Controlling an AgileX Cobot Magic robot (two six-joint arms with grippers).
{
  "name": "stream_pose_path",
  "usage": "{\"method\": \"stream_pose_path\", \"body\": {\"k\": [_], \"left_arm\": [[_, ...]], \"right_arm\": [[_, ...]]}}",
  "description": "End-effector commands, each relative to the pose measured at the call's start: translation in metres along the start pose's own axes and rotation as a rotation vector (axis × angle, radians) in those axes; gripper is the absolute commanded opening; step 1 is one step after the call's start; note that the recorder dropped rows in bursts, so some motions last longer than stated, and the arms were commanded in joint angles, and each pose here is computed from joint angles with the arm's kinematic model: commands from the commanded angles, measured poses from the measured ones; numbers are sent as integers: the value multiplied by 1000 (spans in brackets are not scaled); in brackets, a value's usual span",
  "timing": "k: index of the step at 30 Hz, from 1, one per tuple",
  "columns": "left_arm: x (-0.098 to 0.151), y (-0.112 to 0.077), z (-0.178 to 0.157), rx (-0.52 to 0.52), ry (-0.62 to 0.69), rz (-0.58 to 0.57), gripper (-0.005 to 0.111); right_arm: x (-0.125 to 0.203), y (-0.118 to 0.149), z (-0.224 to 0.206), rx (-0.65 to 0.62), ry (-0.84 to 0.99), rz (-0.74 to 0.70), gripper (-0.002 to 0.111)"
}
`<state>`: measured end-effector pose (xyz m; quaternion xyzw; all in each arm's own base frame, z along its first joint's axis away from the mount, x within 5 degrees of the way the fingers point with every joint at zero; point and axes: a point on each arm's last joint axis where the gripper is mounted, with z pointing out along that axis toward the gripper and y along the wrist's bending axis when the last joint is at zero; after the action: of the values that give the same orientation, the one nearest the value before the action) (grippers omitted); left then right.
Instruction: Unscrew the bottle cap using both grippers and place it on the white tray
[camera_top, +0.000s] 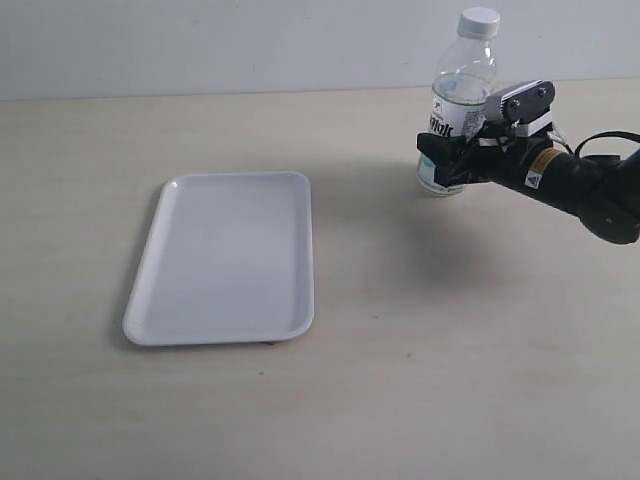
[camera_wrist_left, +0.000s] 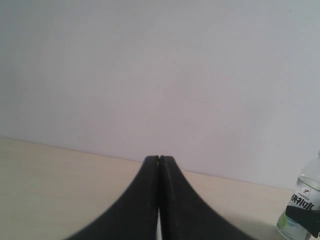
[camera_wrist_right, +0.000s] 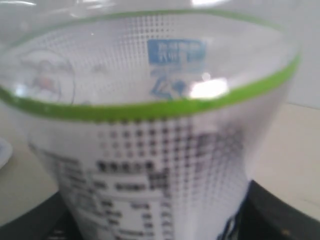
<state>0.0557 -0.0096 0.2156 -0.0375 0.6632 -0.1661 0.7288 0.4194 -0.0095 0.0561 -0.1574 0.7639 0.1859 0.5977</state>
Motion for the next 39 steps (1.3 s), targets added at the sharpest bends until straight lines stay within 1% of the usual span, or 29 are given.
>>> {"method": "stream_pose_path", "body": {"k": [1, 5, 6, 7, 8, 9, 10, 11, 12, 13, 14, 15, 16, 17, 18, 19, 20, 21, 22, 24, 26, 28, 29, 30, 32, 34, 36, 37, 39], "left_arm": [[-7, -3, -1, 31, -77, 3, 0], [-29, -13, -6, 152, -319, -42, 0], [-36, -17, -7, 179, -353, -14, 0], [-42, -20, -7, 187, -358, -3, 0], [-62, -27, -2, 204, -361, 40, 0], [-70, -31, 3, 206, -352, 59, 0], [-93, -38, 18, 208, -337, 82, 0], [-106, -42, 26, 211, -335, 97, 0], [-126, -49, 52, 210, -282, 131, 0], [-137, -54, 81, 205, -197, 137, 0], [-139, -55, 99, 206, -144, 142, 0], [-139, -58, 131, 218, -51, 172, 0], [-136, -59, 149, 232, -1, 201, 0], [-127, -61, 183, 259, 97, 282, 0], [-124, -61, 199, 273, 135, 336, 0], [-123, -60, 228, 272, 176, 445, 0], [-121, -57, 243, 244, 200, 489, 0], [-120, -51, 270, 175, 236, 603, 0], [-118, -46, 283, 122, 263, 697, 0], [-108, -36, 299, -14, 337, 938, 0], [-97, -27, 304, -199, 445, 1246, 0], [-83, -21, 306, -280, 579, 1473, 0], [-74, -20, 307, -293, 658, 1545, 0], [-67, -21, 307, -282, 711, 1579, 0], [-50, -27, 307, -229, 811, 1603, 0], [-40, -41, 308, -175, 846, 1529, 0], [-40, -58, 311, -132, 835, 1402, 0], [-40, -71, 312, -90, 829, 1296, 0], [-49, -92, 315, -16, 822, 1135, 0]], "right_arm": [[-4, 6, 0, -64, 3, -69, 0], [-18, 13, -3, -141, 2, -168, 0], [-19, 15, -3, -160, 9, -185, 0], [-19, 16, -3, -175, 13, -196, 0], [-17, 18, -4, -196, 28, -212, 0], [-17, 19, -4, -205, 32, -218, 0], [-16, 21, -4, -228, 42, -233, 0], [-15, 21, -5, -233, 44, -237, 0], [-14, 22, -5, -250, 50, -248, 0], [-14, 24, -5, -263, 56, -257, 0], [-14, 24, -5, -266, 57, -259, 0], [-13, 24, -5, -269, 58, -260, 0], [-13, 24, -5, -269, 58, -260, 0], [-13, 24, -5, -269, 58, -260, 0], [-13, 24, -5, -268, 58, -258, 0], [-13, 24, -5, -268, 58, -258, 0], [-13, 24, -5, -268, 58, -258, 0], [-13, 24, -5, -268, 59, -256, 0], [-13, 24, -5, -268, 59, -252, 0], [-13, 24, -5, -268, 59, -252, 0], [-13, 23, -5, -261, 69, -253, 0], [-11, 21, -5, -242, 90, -252, 0], [-10, 20, -5, -231, 107, -253, 0], [-8, 19, -5, -219, 121, -253, 0], [-5, 17, -5, -198, 158, -257, 0], [-5, 16, -5, -194, 166, -266, 0], [-5, 16, -5, -195, 165, -268, 0], [-5, 16, -5, -198, 167, -270, 0], [-4, 16, -5, -199, 167, -271, 0]]}}
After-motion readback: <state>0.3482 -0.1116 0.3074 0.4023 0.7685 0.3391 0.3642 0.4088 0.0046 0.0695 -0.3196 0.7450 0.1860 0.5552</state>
